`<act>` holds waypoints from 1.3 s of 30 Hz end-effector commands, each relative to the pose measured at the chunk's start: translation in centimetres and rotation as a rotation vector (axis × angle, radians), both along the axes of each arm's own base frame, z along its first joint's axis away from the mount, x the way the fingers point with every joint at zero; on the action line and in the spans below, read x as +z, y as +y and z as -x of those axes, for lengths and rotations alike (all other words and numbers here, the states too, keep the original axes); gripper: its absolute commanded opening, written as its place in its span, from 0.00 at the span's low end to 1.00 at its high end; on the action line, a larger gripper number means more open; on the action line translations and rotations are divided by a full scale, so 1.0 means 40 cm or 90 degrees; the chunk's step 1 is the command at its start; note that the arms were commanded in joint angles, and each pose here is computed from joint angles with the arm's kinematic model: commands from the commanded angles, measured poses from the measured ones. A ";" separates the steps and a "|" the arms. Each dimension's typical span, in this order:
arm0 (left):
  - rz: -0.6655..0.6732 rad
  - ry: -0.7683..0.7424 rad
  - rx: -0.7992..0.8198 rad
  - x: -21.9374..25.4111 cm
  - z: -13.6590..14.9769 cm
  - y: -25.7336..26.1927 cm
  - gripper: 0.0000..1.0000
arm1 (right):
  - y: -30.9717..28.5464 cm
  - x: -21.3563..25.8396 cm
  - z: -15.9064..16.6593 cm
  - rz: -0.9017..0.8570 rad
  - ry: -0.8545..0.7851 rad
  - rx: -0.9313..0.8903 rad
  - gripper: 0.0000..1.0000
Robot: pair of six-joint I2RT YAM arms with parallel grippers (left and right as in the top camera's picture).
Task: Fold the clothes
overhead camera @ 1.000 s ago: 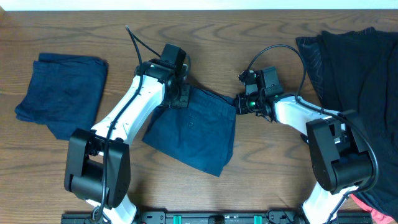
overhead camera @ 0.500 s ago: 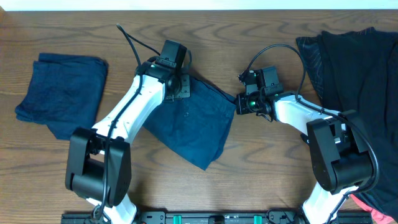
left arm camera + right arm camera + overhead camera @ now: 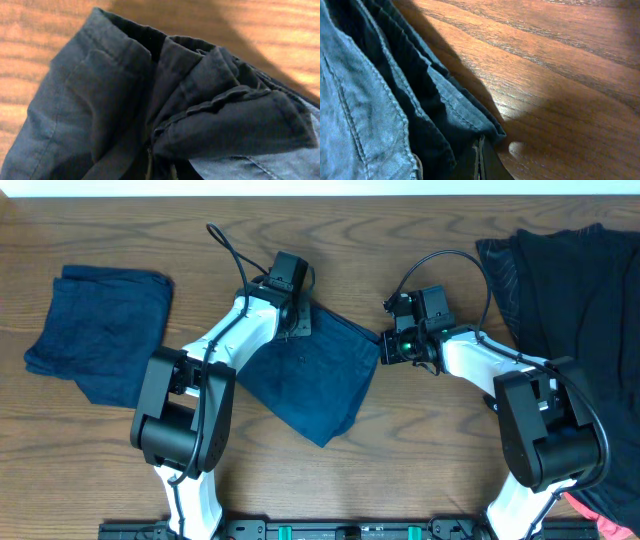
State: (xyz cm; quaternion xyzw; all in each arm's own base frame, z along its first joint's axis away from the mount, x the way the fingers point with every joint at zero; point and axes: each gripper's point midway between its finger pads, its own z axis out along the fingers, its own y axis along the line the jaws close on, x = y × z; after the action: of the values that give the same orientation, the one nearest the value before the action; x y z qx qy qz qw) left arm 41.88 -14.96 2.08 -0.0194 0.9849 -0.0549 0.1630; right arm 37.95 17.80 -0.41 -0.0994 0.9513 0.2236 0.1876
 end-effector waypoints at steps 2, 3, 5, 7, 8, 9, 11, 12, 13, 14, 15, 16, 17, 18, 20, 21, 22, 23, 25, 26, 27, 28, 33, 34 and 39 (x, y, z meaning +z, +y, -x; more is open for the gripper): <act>-0.038 -0.018 0.029 -0.013 -0.019 0.033 0.14 | -0.059 -0.072 0.039 0.061 0.046 -0.021 0.01; -0.046 -0.023 0.033 -0.012 -0.022 0.040 0.15 | -0.059 -0.072 0.039 0.061 0.046 -0.021 0.01; -0.059 -0.029 0.039 -0.010 -0.027 0.051 0.22 | -0.059 -0.072 0.039 0.061 0.046 -0.021 0.01; -0.062 -0.032 0.045 -0.006 -0.031 0.060 0.32 | -0.059 -0.073 0.040 0.061 0.046 -0.021 0.01; -0.063 -0.034 0.048 -0.004 -0.033 0.065 0.36 | -0.059 -0.073 0.040 0.061 0.046 -0.021 0.01; -0.066 -0.040 0.054 0.003 -0.038 0.074 0.38 | -0.059 -0.073 0.040 0.061 0.047 -0.020 0.01; -0.067 -0.049 0.064 0.012 -0.047 0.089 0.39 | -0.059 -0.073 0.041 0.062 0.048 -0.020 0.01; -0.065 -0.053 0.070 0.018 -0.053 0.099 0.39 | -0.059 -0.073 0.042 0.062 0.048 -0.020 0.01; -0.064 -0.056 0.075 0.021 -0.057 0.106 0.39 | -0.059 -0.073 0.042 0.062 0.048 -0.020 0.01; -0.064 -0.057 0.080 0.024 -0.060 0.115 0.39 | -0.059 -0.073 0.042 0.062 0.048 -0.020 0.01; -0.064 -0.058 0.086 0.024 -0.062 0.124 0.40 | -0.059 -0.073 0.042 0.062 0.048 -0.020 0.01; -0.064 -0.057 0.090 0.024 -0.064 0.133 0.40 | -0.059 -0.073 0.042 0.062 0.048 -0.020 0.01; -0.064 -0.056 0.095 0.024 -0.065 0.140 0.39 | -0.059 -0.073 0.042 0.062 0.048 -0.021 0.01; -0.065 -0.056 0.099 0.024 -0.067 0.148 0.39 | -0.059 -0.073 0.042 0.062 0.048 -0.021 0.01; -0.064 -0.060 0.106 0.026 -0.073 0.159 0.38 | -0.059 -0.073 0.042 0.062 0.048 -0.021 0.01; -0.062 -0.064 0.109 0.027 -0.077 0.162 0.42 | -0.059 -0.073 0.042 0.062 0.048 -0.021 0.01; -0.061 -0.068 0.110 0.029 -0.081 0.163 0.52 | -0.059 -0.073 0.042 0.062 0.048 -0.021 0.01; -0.060 -0.072 0.109 0.031 -0.085 0.164 0.59 | -0.059 -0.073 0.042 0.062 0.048 -0.021 0.01; -0.062 -0.081 0.100 0.034 -0.093 0.163 0.70 | -0.059 -0.073 0.042 0.062 0.049 -0.021 0.01; -0.063 -0.084 0.094 0.036 -0.096 0.163 0.75 | -0.060 -0.074 0.043 0.062 0.050 -0.021 0.01; -0.065 -0.086 0.090 0.037 -0.097 0.162 0.79 | -0.060 -0.074 0.044 0.062 0.051 -0.021 0.01; -0.068 -0.086 0.084 0.036 -0.097 0.162 0.82 | -0.060 -0.074 0.044 0.063 0.051 -0.021 0.01; -0.077 -0.085 0.061 0.036 -0.096 0.163 0.91 | -0.060 -0.075 0.045 0.063 0.052 -0.021 0.01; -0.076 -0.085 0.061 0.036 -0.095 0.162 0.97 | -0.060 -0.075 0.045 0.063 0.053 -0.021 0.01; -0.041 -0.064 0.006 0.022 -0.082 0.125 0.98 | -0.061 -0.076 0.047 0.064 0.055 -0.020 0.01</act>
State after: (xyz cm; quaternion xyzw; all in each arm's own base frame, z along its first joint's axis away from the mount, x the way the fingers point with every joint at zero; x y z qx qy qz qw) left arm 45.52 -9.33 3.01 -0.0471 0.9739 -0.0054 0.2219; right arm 37.79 17.66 -0.45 -0.0975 0.9524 0.2239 0.1826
